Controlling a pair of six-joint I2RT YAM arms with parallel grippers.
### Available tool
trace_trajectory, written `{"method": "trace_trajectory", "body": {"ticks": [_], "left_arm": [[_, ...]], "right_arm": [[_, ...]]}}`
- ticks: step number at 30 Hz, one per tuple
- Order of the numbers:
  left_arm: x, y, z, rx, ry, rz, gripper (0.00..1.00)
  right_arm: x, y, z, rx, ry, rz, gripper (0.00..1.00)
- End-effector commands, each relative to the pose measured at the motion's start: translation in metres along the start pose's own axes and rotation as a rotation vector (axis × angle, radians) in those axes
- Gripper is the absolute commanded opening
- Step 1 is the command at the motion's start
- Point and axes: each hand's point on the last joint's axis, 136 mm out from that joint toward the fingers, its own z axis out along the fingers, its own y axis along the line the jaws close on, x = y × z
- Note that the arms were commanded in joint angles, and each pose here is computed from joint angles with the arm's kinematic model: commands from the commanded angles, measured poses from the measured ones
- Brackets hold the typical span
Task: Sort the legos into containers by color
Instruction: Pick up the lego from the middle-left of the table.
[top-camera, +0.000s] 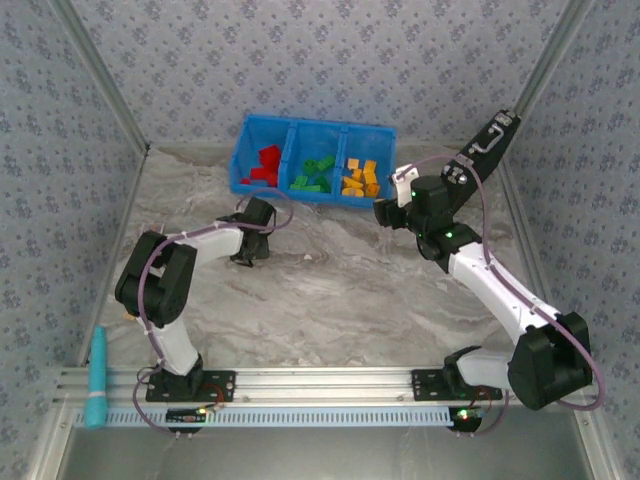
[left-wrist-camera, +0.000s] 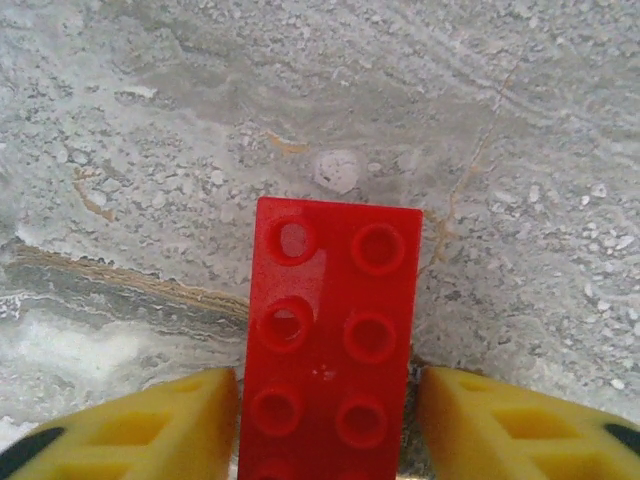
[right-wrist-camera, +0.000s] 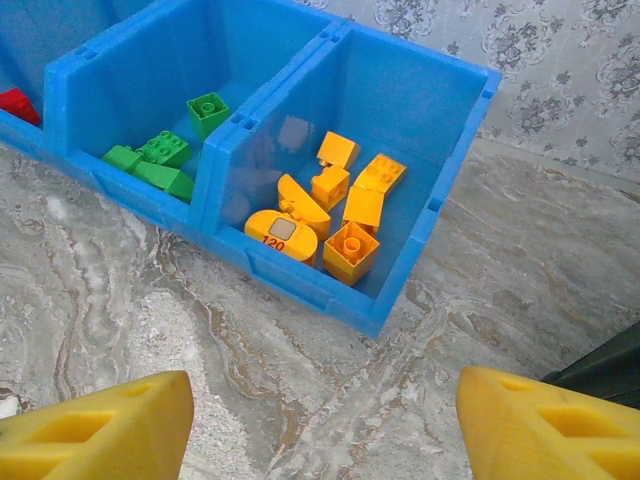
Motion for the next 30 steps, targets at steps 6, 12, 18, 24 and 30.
{"method": "trace_trajectory", "body": {"ticks": [6, 12, 18, 24, 30], "left_arm": [[0.021, -0.010, 0.020, 0.064, 0.069, 0.027, 0.32], [0.019, -0.011, 0.005, 0.101, 0.055, 0.034, 0.20], [-0.020, -0.017, -0.037, 0.156, -0.026, 0.064, 0.15], [-0.112, -0.033, -0.117, 0.232, -0.268, 0.103, 0.14], [-0.202, -0.050, -0.145, 0.285, -0.454, 0.110, 0.14]], "right_arm": [[0.006, -0.006, -0.004, 0.029, 0.013, 0.029, 0.72], [0.030, -0.007, -0.006, 0.039, 0.047, 0.068, 0.73], [0.040, -0.009, -0.012, 0.048, 0.066, 0.081, 0.73], [0.041, -0.013, -0.014, 0.071, 0.071, 0.090, 0.73], [0.044, -0.020, -0.016, 0.112, 0.086, 0.117, 0.73]]}}
